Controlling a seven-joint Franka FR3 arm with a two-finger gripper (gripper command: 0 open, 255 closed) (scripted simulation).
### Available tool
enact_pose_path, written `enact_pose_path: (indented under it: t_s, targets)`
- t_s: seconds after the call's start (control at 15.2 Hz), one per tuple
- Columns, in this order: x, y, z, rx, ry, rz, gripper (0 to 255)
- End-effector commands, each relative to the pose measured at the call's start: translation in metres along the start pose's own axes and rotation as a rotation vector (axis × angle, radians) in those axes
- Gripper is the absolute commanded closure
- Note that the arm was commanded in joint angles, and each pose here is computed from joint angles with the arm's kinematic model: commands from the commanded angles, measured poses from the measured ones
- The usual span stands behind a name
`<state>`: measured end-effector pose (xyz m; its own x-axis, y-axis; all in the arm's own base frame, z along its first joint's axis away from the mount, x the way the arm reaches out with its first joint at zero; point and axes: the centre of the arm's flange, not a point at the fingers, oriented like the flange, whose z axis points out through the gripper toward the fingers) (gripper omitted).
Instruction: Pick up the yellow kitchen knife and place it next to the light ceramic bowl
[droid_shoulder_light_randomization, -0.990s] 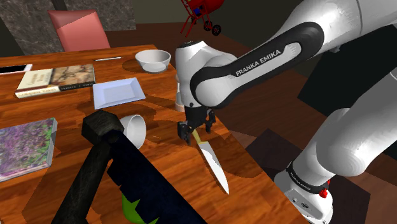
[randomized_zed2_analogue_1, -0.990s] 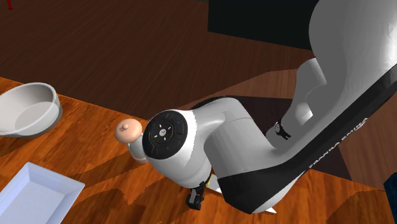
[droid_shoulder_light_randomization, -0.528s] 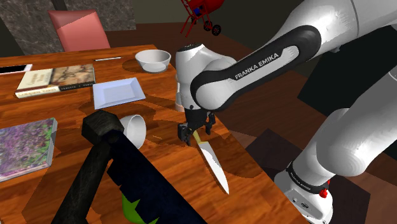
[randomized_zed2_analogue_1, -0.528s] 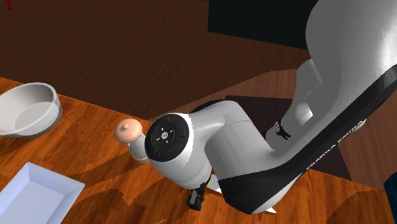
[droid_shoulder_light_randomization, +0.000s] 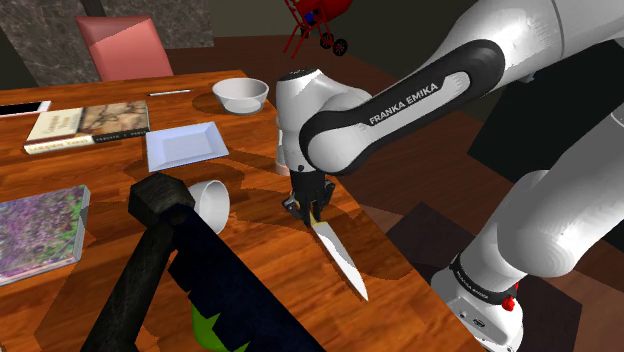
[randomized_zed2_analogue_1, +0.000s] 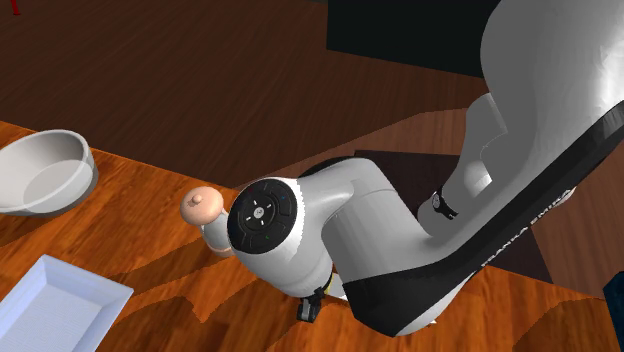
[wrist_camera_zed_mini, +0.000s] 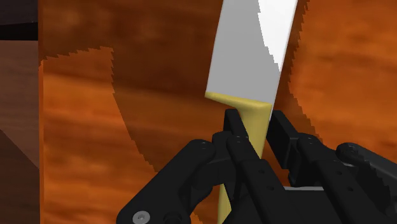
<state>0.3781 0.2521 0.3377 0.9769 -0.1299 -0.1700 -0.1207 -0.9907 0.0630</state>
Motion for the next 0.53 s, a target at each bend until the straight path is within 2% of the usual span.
enact_pose_path:
  t_s: [0.0, 0.2, 0.46]
  targets:
    - [0.000, 0.000, 0.000, -0.001, -0.001, 0.000, 255]
    - [0.000, 0.000, 0.000, -0.001, -0.001, 0.000, 255]
    - [-0.004, 0.001, -0.020, -0.001, -0.001, 0.000, 255]
